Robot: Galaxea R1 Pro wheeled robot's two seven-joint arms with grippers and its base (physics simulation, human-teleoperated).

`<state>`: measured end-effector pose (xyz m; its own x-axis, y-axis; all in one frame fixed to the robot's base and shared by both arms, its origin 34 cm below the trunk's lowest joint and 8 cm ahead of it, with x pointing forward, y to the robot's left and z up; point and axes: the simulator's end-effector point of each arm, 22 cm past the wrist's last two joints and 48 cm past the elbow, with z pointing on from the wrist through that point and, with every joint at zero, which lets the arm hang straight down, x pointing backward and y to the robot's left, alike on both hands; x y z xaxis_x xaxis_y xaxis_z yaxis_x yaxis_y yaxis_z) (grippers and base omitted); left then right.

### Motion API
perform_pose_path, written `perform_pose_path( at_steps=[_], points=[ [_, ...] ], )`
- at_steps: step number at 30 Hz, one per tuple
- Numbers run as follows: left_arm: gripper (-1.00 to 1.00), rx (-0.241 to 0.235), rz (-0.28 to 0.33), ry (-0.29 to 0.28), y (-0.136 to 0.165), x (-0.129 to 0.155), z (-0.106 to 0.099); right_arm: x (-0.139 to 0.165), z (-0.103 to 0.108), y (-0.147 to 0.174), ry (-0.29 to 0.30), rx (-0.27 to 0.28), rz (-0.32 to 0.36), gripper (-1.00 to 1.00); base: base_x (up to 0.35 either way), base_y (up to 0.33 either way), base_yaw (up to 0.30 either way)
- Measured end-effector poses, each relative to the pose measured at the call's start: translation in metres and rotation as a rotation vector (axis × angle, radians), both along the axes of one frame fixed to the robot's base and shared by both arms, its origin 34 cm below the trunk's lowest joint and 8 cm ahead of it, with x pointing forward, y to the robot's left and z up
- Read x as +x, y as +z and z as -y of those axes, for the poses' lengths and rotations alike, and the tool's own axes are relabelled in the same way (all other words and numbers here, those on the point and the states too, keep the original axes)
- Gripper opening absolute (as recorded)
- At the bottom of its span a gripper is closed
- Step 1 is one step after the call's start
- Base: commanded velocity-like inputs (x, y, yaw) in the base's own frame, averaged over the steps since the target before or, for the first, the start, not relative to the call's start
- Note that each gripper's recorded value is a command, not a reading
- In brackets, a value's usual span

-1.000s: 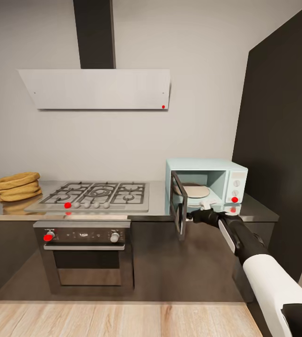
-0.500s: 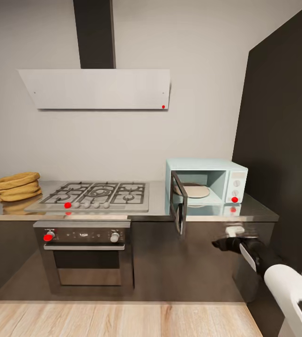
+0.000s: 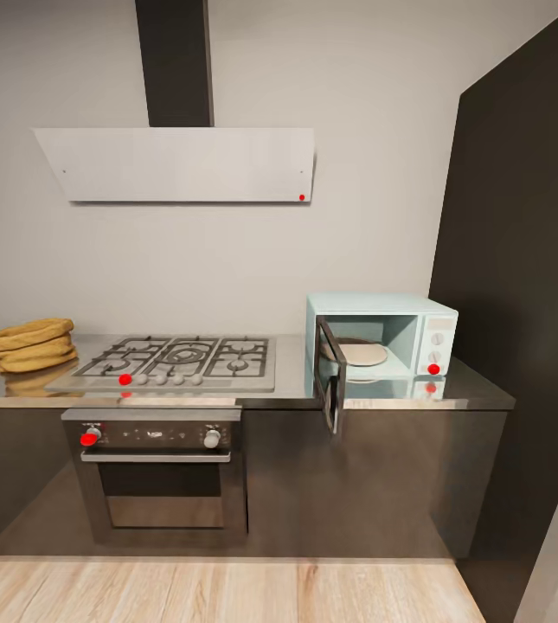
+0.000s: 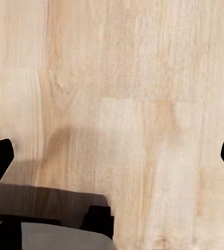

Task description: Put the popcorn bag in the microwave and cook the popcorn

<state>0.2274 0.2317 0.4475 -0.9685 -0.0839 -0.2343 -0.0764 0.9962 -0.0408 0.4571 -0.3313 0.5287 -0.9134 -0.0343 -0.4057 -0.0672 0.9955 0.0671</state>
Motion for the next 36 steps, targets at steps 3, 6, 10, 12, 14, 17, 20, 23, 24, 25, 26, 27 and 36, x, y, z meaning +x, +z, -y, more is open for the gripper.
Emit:
perform_pose_path(
  at_steps=[3, 6, 10, 12, 14, 17, 20, 23, 24, 25, 26, 27, 36],
  points=[
    [1.00, 0.000, 0.000, 0.000, 0.000, 0.000, 0.000, -0.059, -0.019, -0.029, 0.011, 0.020, -0.076, 1.00, 0.000, 0.000, 0.000],
    [1.00, 0.001, 0.000, 0.001, 0.000, 0.000, 0.000, -0.107, -0.027, -0.047, 0.017, 0.025, -0.115, 1.00, 0.000, 0.000, 0.000],
    [1.00, 0.001, 0.000, 0.001, 0.000, 0.000, 0.000, -0.122, -0.025, -0.052, 0.012, 0.012, -0.124, 1.00, 0.000, 0.000, 0.000],
    [1.00, 0.001, 0.000, 0.001, 0.000, 0.000, 0.000, -0.124, -0.020, -0.053, 0.005, -0.008, -0.127, 1.00, 0.000, 0.000, 0.000],
    [1.00, 0.001, -0.001, 0.001, 0.000, 0.000, 0.000, -0.125, -0.019, -0.054, 0.002, -0.016, -0.128, 1.00, 0.000, 0.000, 0.000],
    [1.00, 0.001, -0.001, 0.001, 0.000, -0.001, 0.000, -0.125, -0.017, -0.054, -0.003, -0.024, -0.130, 1.00, 0.000, 0.000, 0.000],
    [1.00, 0.000, -0.001, 0.001, 0.000, -0.001, 0.000, -0.128, -0.011, -0.056, -0.026, -0.062, -0.142, 1.00, 0.000, 0.000, 0.000],
    [1.00, 0.000, -0.002, 0.000, 0.000, -0.001, 0.000, -0.130, -0.014, -0.058, -0.037, -0.087, -0.155, 1.00, 0.000, 0.000, 0.017],
    [1.00, 0.001, -0.002, 0.000, 0.000, -0.001, 0.000, -0.131, -0.015, -0.058, -0.039, -0.091, -0.157, 1.00, 0.000, 0.000, 0.128],
    [1.00, 0.001, -0.002, 0.000, 0.000, -0.001, -0.001, -0.131, -0.016, -0.058, -0.039, -0.093, -0.159, 1.00, 0.000, 0.000, 0.178],
    [1.00, 0.001, -0.001, 0.000, 0.000, -0.001, -0.001, -0.131, -0.016, -0.058, -0.039, -0.094, -0.160, 1.00, 0.000, 0.000, 0.221],
    [1.00, 0.002, -0.001, 0.001, 0.000, -0.001, -0.001, -0.131, -0.014, -0.058, -0.040, -0.097, -0.159, 1.00, 0.000, 0.000, 0.238],
    [1.00, 0.001, 0.001, 0.001, 0.000, 0.000, -0.001, -0.131, -0.014, -0.058, -0.035, -0.101, -0.159, 1.00, 0.000, 0.000, 0.263]
  ],
)
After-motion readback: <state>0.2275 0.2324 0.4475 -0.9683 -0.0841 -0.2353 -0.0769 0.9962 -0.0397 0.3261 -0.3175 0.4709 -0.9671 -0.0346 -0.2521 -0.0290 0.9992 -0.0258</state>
